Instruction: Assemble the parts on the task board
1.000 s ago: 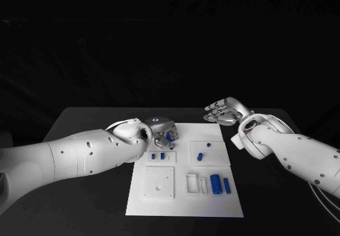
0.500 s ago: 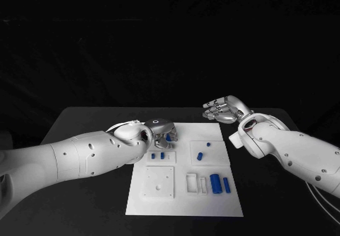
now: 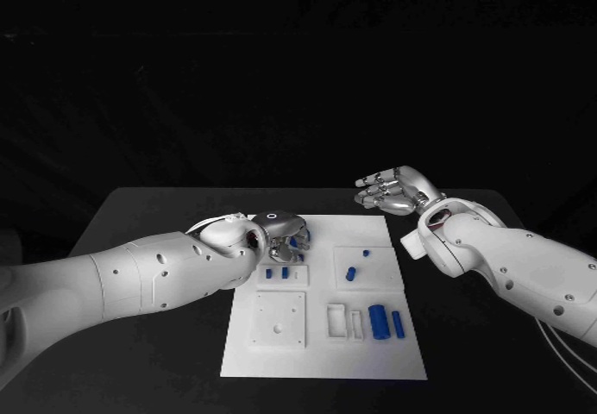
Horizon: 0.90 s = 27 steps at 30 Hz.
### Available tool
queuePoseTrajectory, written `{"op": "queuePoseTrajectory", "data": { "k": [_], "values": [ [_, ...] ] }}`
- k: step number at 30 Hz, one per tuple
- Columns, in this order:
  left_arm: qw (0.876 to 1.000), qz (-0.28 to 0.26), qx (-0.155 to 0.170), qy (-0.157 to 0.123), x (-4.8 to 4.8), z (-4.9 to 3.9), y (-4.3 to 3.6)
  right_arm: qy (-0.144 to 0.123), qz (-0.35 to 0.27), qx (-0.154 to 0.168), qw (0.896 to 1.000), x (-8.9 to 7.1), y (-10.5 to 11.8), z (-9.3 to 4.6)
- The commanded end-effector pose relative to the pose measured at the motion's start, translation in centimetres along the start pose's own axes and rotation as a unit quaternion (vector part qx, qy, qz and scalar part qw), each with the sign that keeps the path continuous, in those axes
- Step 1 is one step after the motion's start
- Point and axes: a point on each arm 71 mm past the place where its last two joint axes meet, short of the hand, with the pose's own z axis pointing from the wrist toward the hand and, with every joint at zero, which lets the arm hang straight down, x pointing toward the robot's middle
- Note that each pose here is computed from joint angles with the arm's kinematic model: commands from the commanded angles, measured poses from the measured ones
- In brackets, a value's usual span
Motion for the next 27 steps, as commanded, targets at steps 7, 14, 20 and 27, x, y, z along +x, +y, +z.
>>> {"op": "queuePoseTrajectory", "data": {
  "k": [7,14,20,27],
  "values": [
    [1.0,-0.008,0.005,0.013,0.65,0.24,-0.07,0.006,0.005,-0.01,1.0,0.16,0.23,0.0],
    [1.0,-0.01,0.003,0.016,0.83,0.31,0.11,0.008,0.005,-0.01,1.0,0.2,0.24,0.01],
    [1.0,-0.01,-0.001,0.02,0.93,0.36,0.27,0.008,0.004,-0.009,1.0,0.22,0.22,0.02],
    [0.999,-0.01,-0.001,0.031,1.14,0.42,0.27,0.009,0.004,-0.009,1.0,0.23,0.23,0.02]
  ]
}}
